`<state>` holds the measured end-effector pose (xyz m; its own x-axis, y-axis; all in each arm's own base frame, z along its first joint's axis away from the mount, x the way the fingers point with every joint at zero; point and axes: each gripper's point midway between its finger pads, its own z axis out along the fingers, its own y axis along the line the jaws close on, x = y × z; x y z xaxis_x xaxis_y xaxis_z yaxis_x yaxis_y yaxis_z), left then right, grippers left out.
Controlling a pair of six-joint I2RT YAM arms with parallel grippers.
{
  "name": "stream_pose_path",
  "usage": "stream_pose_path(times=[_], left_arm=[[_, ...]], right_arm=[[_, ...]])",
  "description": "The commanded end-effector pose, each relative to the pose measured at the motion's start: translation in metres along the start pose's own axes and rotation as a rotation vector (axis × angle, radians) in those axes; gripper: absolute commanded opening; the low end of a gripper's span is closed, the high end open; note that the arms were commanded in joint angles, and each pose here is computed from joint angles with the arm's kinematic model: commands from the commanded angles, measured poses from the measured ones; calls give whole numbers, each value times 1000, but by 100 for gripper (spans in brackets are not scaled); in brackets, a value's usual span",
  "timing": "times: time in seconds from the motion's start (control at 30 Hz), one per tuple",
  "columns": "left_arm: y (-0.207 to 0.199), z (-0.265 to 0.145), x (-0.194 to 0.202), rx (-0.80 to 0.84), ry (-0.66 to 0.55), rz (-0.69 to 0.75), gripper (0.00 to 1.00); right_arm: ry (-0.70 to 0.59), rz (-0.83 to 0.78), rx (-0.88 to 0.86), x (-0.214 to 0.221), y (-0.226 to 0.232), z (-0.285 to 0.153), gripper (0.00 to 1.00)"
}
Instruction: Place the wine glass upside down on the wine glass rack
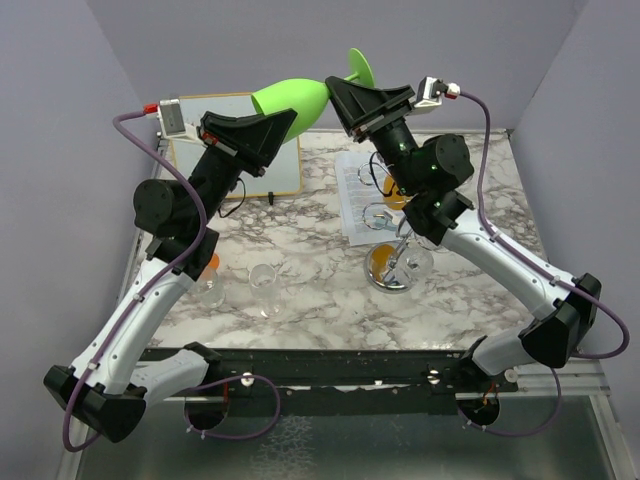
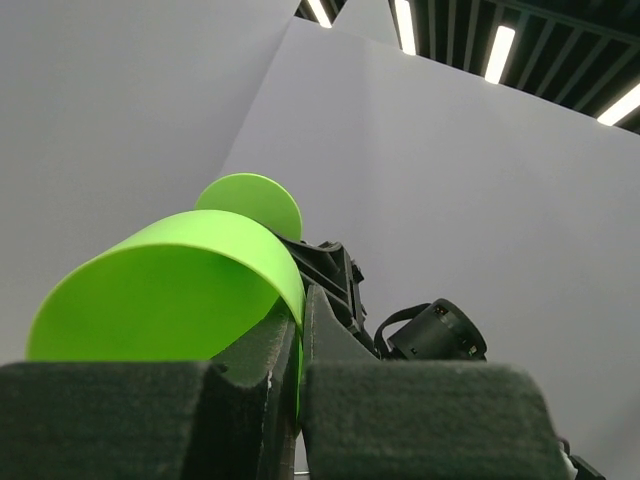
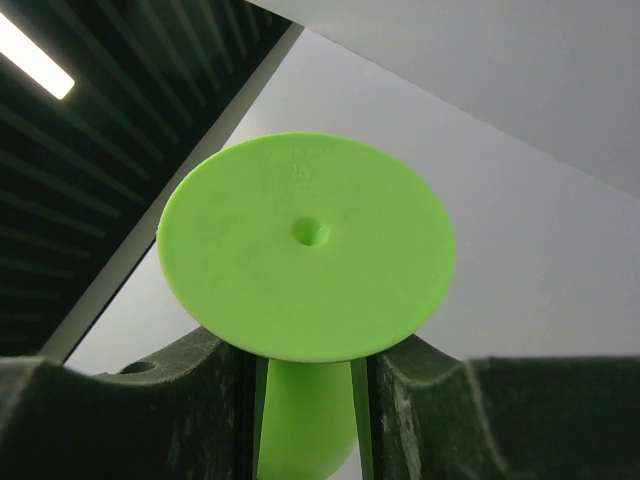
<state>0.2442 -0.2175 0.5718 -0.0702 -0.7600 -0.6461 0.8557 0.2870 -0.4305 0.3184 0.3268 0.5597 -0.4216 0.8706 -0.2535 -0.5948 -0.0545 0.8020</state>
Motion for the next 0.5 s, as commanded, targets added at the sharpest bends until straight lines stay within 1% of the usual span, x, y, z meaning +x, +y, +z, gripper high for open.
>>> stream_pose_path(times=[0.0, 0.17, 0.27, 0.37, 0.47], left_arm=[[-8, 1, 4, 54, 14, 7, 0], [-7, -1, 7, 55, 23, 6, 0], [-4, -5, 10, 44, 25, 3, 0], [-2, -9, 10, 27, 15, 3, 16], [2, -17, 10, 1, 1, 6, 35]], right_arm=[[40, -15, -14, 10, 7, 5, 35], [63, -50, -17, 14, 8, 7, 19], [60, -72, -22, 13, 10, 7, 2], [55, -98, -23, 11, 10, 4, 1], [39, -140, -21, 7, 8, -1, 1]])
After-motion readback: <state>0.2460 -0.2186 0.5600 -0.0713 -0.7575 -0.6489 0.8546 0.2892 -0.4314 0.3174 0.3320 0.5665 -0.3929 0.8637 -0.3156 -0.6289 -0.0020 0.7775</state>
